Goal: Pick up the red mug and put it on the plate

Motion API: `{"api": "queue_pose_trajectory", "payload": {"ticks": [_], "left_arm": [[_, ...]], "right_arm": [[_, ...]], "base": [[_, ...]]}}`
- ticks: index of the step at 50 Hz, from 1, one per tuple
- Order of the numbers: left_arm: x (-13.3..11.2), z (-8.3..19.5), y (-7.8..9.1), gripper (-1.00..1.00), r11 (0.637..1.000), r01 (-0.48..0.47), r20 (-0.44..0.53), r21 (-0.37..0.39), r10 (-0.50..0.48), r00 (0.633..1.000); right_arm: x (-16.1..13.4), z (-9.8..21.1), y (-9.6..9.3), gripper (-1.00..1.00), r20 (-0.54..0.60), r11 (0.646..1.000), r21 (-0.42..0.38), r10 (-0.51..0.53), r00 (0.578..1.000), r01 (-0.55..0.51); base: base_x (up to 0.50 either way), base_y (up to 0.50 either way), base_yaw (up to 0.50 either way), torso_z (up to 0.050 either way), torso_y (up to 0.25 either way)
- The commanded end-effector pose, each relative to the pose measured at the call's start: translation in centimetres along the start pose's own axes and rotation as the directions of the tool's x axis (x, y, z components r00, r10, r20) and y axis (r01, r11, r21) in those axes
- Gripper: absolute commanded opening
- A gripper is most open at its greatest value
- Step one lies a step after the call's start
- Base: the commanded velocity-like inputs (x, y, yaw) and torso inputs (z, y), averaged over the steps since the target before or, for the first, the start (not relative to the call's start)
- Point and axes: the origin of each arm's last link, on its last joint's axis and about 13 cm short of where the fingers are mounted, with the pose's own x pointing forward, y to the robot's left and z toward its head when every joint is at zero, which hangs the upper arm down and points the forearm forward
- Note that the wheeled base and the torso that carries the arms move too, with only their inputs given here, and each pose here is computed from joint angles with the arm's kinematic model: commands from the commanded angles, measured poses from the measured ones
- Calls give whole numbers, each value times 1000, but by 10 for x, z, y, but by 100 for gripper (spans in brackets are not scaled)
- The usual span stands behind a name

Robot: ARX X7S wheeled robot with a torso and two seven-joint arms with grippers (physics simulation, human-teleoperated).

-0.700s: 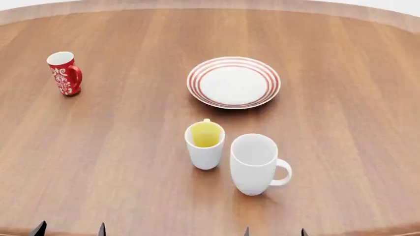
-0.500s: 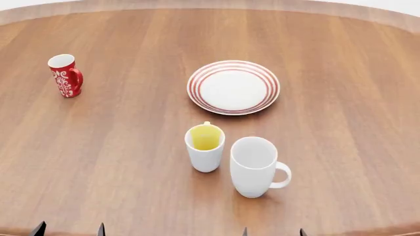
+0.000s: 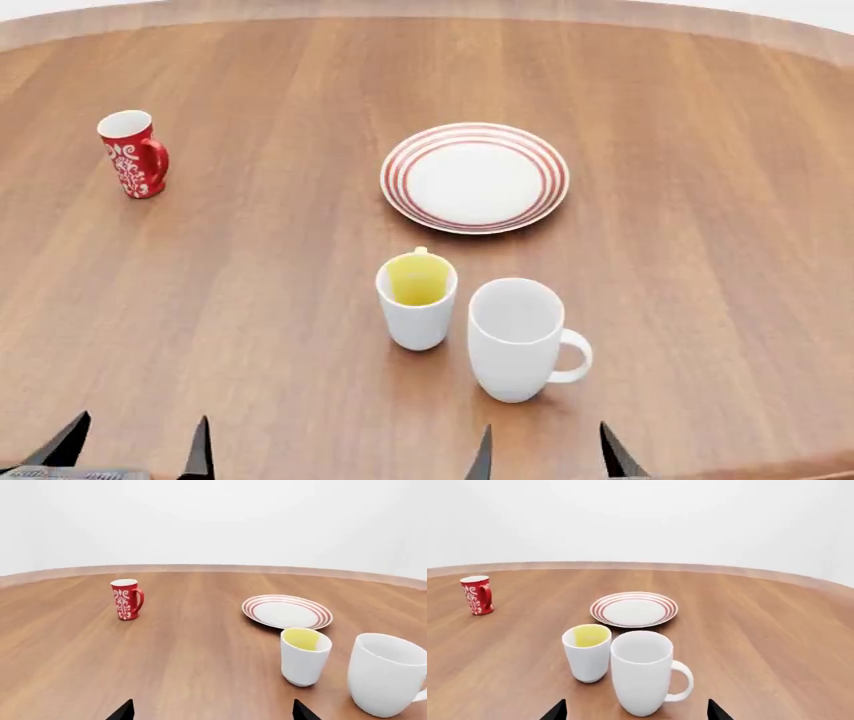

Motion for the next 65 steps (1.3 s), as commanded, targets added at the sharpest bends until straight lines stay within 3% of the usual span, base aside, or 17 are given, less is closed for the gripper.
{"api": "queue_pose_trajectory", "payload": {"ticks": [1,9,13,31,38,46,65], "left_arm": [[26,68,7,100,998,53,60,15,-54,997],[44,126,12,100,996,71,136,62,-79,988],[49,139,15,100,995,65,160,69,-75,984],[52,134,17,100,995,65,157,71,-76,985],[52,134,18,100,995,65,156,70,-75,985],[53,132,19,100,996,62,152,69,-72,986],[53,132,20,100,996,61,152,64,-70,986]], "right_arm": [[29,74,-6,100,32,999,10,36,999,-36],[51,132,-13,100,95,999,-13,32,995,-31],[57,147,-15,100,107,999,-20,29,994,-27],[68,144,-19,100,94,1000,-16,6,996,-4],[91,146,-40,100,95,986,-27,-160,983,163],[103,147,-58,100,83,961,-25,-274,958,277],[108,147,-65,100,63,946,-32,-322,945,324]], "base": [[0,0,0,0,0],[0,0,0,0,0],[0,0,0,0,0],[0,0,0,0,0],[0,0,0,0,0],[0,0,0,0,0],[0,0,0,0,0]]}}
